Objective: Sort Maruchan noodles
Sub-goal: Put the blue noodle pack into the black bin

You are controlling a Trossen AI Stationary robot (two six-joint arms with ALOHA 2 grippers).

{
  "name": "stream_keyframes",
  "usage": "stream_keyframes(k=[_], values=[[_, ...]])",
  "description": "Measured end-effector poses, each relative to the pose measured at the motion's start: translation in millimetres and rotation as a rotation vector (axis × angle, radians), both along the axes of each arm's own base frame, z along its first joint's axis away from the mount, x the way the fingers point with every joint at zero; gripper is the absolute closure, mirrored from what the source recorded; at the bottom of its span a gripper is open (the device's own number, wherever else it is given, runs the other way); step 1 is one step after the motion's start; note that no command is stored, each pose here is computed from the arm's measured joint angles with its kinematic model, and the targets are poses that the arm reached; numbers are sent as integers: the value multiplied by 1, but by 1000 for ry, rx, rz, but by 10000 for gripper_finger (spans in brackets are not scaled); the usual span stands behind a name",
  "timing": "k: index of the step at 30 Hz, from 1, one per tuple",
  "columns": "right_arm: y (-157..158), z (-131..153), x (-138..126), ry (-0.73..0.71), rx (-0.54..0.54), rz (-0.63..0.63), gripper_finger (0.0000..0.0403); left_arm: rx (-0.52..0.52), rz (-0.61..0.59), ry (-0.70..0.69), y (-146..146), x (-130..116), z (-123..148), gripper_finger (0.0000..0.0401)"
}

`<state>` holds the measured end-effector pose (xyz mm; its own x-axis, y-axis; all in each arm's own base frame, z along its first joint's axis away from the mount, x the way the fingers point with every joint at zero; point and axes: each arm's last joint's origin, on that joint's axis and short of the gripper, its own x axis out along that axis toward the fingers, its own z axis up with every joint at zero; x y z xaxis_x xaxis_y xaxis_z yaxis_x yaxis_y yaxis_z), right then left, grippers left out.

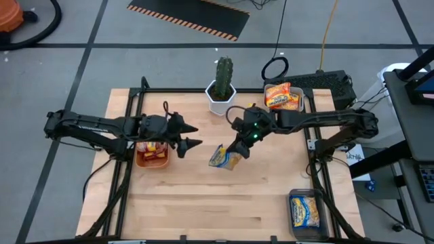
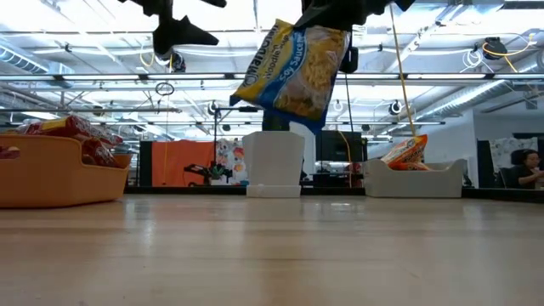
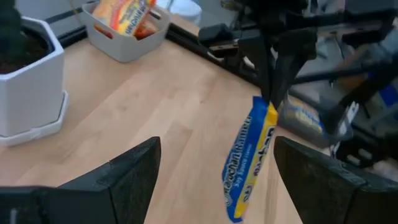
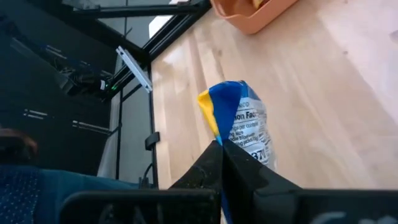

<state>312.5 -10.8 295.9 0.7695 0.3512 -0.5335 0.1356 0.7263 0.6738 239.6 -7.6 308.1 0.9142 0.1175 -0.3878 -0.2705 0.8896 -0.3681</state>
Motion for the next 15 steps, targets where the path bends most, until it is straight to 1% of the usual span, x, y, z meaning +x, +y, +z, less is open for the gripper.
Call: stream_keyframes(k=[4,7,12,15], values=[[-11,5,-7,4,-1,-33,403,-24,43,-54,-1,2,4,84],[-20,8,-12,-3,15,-42,403,-31,49,-89,-1,3,9,84],[-37,14,-19,-37,-20,-56,403,31,50,-154,1,4,32,84],[-45,15,-24,-33,-35,-75,403,66,71,-142,5,9,35,84]])
